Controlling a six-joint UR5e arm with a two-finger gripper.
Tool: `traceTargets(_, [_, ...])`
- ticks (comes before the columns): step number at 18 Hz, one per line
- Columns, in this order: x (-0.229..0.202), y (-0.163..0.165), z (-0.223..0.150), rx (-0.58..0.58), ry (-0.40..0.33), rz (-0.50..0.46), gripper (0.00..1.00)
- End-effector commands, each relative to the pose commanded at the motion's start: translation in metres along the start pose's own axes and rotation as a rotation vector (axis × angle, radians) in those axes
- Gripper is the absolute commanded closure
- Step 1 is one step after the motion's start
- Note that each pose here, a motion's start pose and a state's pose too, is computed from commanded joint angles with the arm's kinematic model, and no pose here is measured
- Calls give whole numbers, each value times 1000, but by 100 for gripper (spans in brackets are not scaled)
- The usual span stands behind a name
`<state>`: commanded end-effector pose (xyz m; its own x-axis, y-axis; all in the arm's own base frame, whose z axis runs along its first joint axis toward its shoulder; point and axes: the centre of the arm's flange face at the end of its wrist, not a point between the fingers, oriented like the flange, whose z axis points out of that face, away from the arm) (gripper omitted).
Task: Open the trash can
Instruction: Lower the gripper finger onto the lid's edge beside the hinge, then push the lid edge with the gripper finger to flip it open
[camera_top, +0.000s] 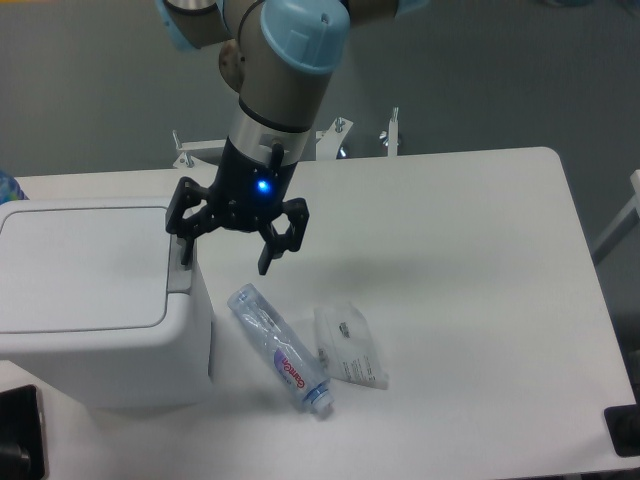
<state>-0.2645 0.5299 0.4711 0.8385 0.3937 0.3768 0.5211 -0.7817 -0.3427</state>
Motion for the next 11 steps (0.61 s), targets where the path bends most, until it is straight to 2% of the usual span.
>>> traceTargets(11, [-2,-1,3,-4,-1,-1,0])
